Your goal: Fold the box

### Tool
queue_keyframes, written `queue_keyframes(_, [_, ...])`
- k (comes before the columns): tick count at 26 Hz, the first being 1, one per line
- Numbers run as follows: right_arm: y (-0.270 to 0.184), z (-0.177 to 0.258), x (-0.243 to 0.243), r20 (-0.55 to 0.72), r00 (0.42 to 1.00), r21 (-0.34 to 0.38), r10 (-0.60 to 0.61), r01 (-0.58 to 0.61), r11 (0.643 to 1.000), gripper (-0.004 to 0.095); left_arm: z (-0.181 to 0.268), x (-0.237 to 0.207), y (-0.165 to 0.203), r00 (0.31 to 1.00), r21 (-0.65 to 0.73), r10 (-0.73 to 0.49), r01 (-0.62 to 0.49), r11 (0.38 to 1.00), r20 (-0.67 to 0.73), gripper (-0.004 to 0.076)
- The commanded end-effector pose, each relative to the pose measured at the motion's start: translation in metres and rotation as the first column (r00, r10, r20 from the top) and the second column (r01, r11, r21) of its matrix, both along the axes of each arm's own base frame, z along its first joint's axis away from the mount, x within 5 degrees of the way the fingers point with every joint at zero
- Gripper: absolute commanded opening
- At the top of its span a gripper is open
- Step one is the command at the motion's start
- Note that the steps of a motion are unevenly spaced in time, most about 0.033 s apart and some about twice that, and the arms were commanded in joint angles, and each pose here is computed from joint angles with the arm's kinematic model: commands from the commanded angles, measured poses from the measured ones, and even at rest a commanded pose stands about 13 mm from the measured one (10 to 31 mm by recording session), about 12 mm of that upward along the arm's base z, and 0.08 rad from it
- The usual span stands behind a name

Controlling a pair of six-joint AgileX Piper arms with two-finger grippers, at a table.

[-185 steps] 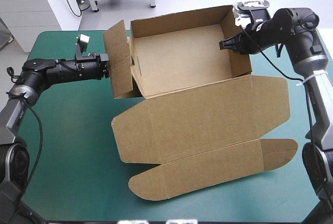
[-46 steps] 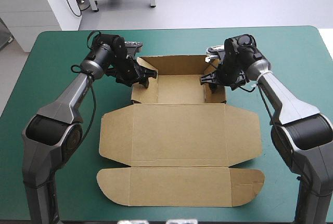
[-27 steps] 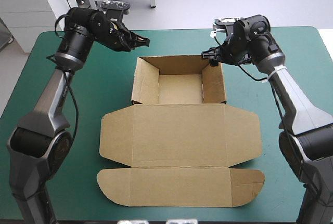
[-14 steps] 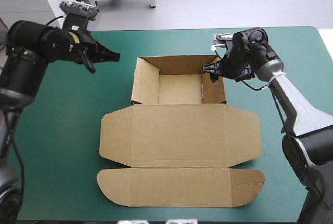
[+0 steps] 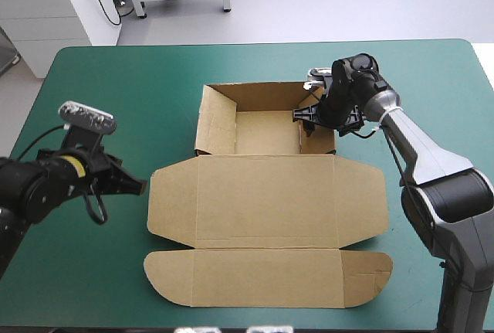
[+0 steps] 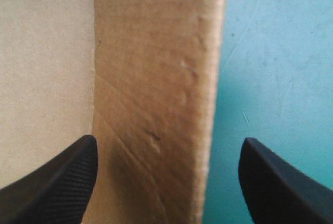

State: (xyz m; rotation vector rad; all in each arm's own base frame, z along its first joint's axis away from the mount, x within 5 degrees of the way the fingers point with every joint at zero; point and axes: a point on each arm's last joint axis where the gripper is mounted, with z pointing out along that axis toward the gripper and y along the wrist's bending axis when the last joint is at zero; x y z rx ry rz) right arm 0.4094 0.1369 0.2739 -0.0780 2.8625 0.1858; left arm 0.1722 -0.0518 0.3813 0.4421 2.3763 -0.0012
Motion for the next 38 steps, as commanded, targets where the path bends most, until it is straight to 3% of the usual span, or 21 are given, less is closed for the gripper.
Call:
queue_keyframes(1, [-0.001,0.027,-0.004,0.087,0.996,0.034,0.015,-0.018,0.999,0.0677,-0.010,-0.023,0.009,0.996,-0.002,-0.007,0.007,1.000,0.093,-0.0008])
queue_keyframes(5, [-0.001,0.027,-0.004,0.088,0.996,0.032,0.016,-0.019,0.999,0.0519,-0.031,-0.049,0.020,0.994,0.007,-0.008,0.007,1.000,0.111,-0.0008])
queue_keyframes(10, [0.000,0.027,-0.005,0.074,0.997,0.040,0.022,-0.025,0.999,0.0027,-0.047,-0.074,0.028,0.987,-0.015,-0.010,0.013,1.000,0.163,-0.0008])
queue_keyframes(11, [0.000,0.027,-0.006,0.068,0.997,0.045,0.022,-0.025,0.999,-0.0016,-0.049,-0.078,0.030,0.985,-0.017,-0.010,0.013,1.000,0.171,-0.0008])
queue_keyframes(15, [-0.002,0.037,-0.006,0.071,0.995,0.039,0.064,-0.067,0.997,-0.0021,-0.058,-0.090,0.035,0.982,-0.012,-0.008,0.011,1.000,0.190,-0.0008])
queue_keyframes(20, [-0.039,0.096,-0.001,0.231,0.973,0.060,-0.002,-0.012,0.998,-0.0021,-0.065,-0.099,0.038,0.978,-0.025,-0.007,0.013,1.000,0.206,-0.0008])
queue_keyframes(23, [-0.076,0.131,-0.010,0.334,0.942,0.035,-0.020,0.009,0.999,-0.0021,-0.067,-0.103,0.039,0.976,-0.028,-0.006,0.013,1.000,0.217,-0.0008])
queue_keyframes(26, [-0.142,0.161,-0.028,0.413,0.900,-0.001,-0.143,0.158,0.987,-0.0021,-0.067,-0.105,0.040,0.973,-0.035,-0.007,0.016,0.999,0.232,-0.0008])
queue_keyframes(34, [-0.244,0.162,-0.045,0.420,0.833,-0.021,-0.361,0.407,0.913,-0.0021,-0.067,-0.104,0.040,0.972,-0.036,-0.007,0.016,0.999,0.236,-0.0008])
queue_keyframes(38, [-0.275,0.133,-0.031,0.361,0.846,-0.141,-0.392,0.465,0.874,-0.0019,-0.066,-0.103,0.039,0.967,-0.042,-0.009,0.021,0.999,0.255,-0.0008])
